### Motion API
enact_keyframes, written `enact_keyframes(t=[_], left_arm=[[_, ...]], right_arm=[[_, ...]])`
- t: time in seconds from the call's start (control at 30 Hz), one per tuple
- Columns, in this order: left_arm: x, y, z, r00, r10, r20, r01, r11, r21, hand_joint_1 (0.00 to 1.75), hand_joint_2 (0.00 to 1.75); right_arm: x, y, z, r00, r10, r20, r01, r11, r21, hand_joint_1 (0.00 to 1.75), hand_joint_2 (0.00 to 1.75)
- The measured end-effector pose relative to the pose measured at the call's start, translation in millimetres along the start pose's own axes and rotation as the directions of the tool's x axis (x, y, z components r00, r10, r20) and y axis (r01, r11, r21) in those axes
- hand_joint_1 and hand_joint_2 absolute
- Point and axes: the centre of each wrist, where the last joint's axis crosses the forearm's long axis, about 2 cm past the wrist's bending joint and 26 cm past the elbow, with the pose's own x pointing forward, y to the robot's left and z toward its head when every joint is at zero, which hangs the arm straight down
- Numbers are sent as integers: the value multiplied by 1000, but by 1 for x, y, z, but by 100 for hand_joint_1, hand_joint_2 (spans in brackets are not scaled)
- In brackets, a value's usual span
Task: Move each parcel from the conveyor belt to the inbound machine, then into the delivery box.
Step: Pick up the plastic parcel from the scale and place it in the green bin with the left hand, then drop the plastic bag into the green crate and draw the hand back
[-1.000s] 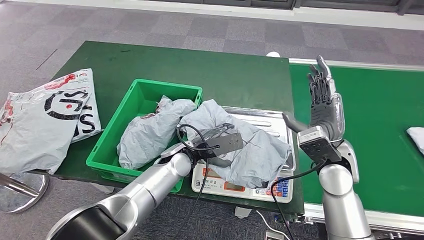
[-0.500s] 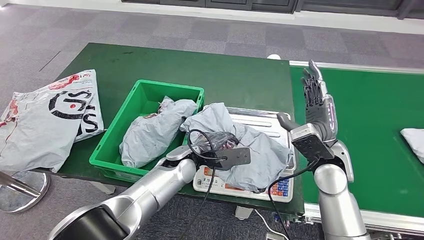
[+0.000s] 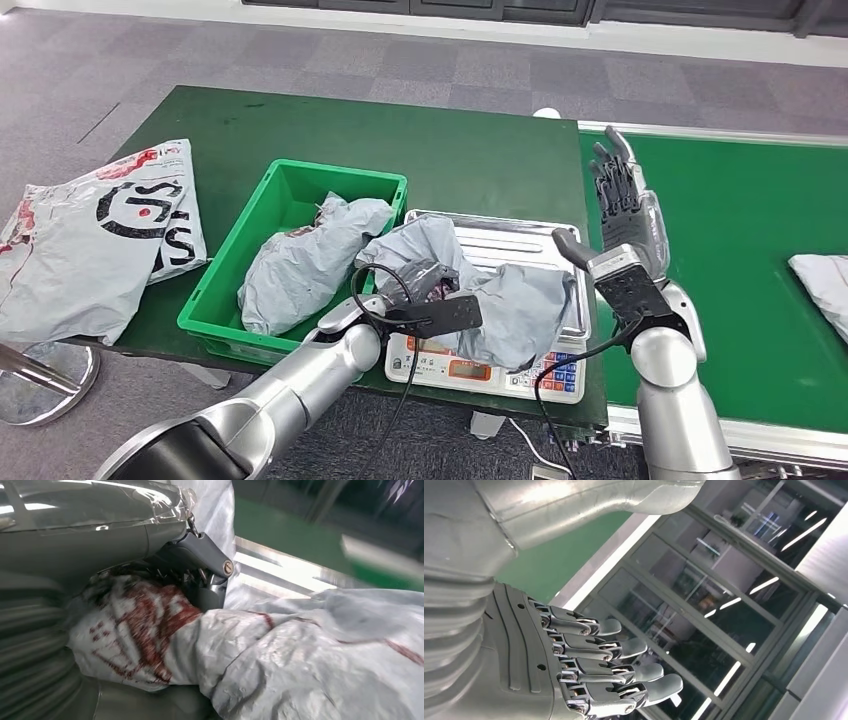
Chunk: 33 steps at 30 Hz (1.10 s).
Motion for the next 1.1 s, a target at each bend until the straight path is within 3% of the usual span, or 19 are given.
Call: enact_keyframes(t=[0.13, 0.27, 0.37, 0.5, 0.73, 0.93, 1.0, 1.1], left_arm=[[-5, 8, 4, 986, 42, 160, -80, 969, 235, 175, 175], [-2, 21, 8, 942, 60, 330, -207, 878, 432, 175, 175], [5, 32, 12, 918, 46, 394, -269, 803, 532, 175, 175], [12, 41, 17, 899, 12, 438, -292, 763, 577, 175, 175], [19, 53, 25, 880, -18, 474, -336, 683, 649, 175, 175], [39, 76, 39, 851, -275, 447, -243, 548, 800, 175, 175], [45, 83, 43, 832, -389, 395, -145, 535, 833, 175, 175], [37, 96, 45, 842, -490, 225, 58, 497, 866, 175, 175]], right_arm=[[0, 0, -2, 1000, -13, 2, 13, 1000, 4, 0, 175], [0, -1, -4, 1000, -19, 3, 19, 1000, 1, 0, 175], [0, -1, -6, 1000, -23, 4, 23, 1000, -7, 0, 175], [-1, -1, -9, 1000, -24, 5, 24, 1000, -10, 0, 175], [-1, -2, -10, 1000, -29, 5, 29, 999, -19, 0, 175], [-4, -5, -12, 1000, -29, 1, 29, 999, -34, 0, 175], [-6, -7, -11, 1000, -23, -2, 23, 999, -38, 0, 175], [-7, -7, -9, 1000, -9, -11, 9, 999, -40, 0, 175]])
